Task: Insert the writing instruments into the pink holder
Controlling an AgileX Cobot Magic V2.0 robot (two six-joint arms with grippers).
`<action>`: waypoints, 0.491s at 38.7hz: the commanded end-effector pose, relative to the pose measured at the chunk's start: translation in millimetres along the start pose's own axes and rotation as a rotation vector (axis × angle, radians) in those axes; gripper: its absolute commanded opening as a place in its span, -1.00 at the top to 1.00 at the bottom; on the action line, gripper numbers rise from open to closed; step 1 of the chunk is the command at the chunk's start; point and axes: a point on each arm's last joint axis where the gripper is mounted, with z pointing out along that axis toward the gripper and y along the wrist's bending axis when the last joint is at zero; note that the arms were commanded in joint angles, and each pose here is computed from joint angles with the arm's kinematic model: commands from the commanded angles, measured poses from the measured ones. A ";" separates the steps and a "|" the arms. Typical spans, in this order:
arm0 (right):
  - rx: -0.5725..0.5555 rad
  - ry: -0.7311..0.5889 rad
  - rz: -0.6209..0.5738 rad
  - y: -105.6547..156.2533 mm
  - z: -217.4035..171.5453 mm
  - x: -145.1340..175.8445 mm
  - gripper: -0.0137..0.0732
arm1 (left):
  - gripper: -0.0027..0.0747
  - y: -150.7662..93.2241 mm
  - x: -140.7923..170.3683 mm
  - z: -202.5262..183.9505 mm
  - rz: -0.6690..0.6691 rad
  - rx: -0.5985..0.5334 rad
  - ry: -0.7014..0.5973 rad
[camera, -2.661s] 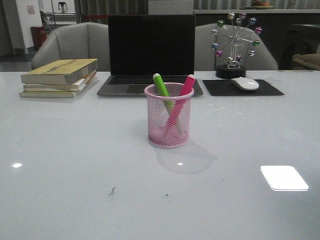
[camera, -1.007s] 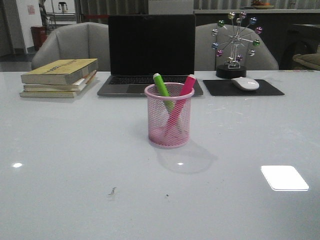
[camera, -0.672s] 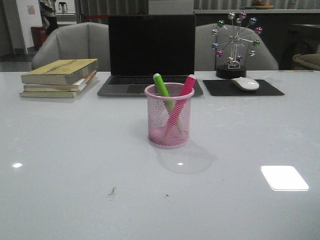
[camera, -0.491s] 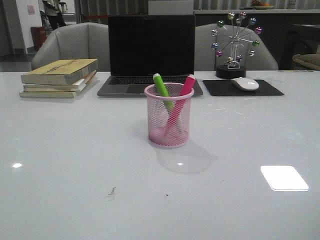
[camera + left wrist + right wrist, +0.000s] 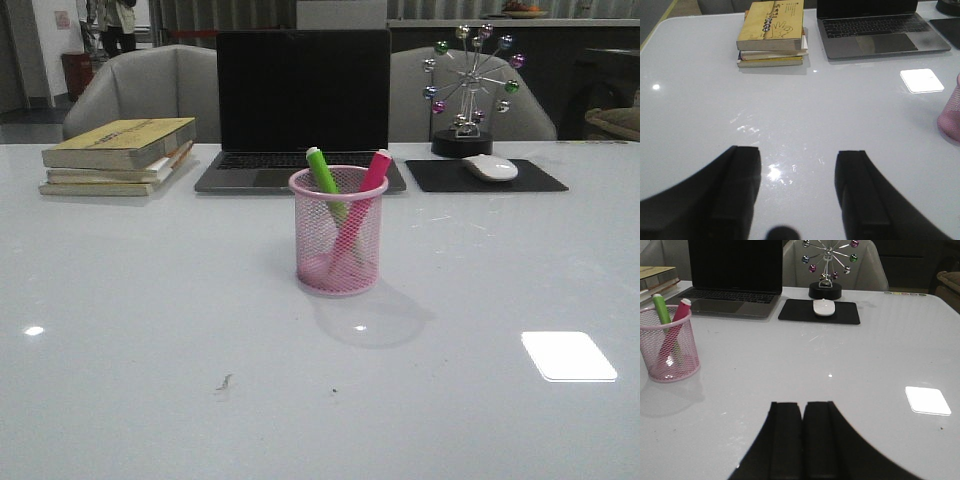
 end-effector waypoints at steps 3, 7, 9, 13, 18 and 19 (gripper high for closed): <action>-0.001 -0.110 -0.008 0.2 -1.8 -8.9 0.55 | -0.11 1.6 -17.0 -3.9 -0.002 -0.016 -0.110; -0.001 -0.106 -0.008 0.1 -1.7 -8.5 0.55 | -0.11 1.6 -17.0 -3.9 -0.002 -0.016 -0.110; -0.001 -0.106 -0.008 0.1 -1.7 -8.5 0.55 | -0.11 1.6 -17.0 -3.9 -0.002 -0.016 -0.110; -0.001 -0.106 -0.008 0.1 -1.7 -8.5 0.55 | -0.11 1.6 -17.0 -3.9 -0.002 -0.016 -0.110; -0.001 -0.106 -0.008 0.1 -1.7 -8.5 0.55 | -0.11 1.6 -17.0 -3.9 -0.002 -0.016 -0.110; -0.001 -0.106 -0.008 0.1 -1.7 -8.5 0.55 | -0.11 1.6 -17.0 -3.9 -0.002 -0.016 -0.110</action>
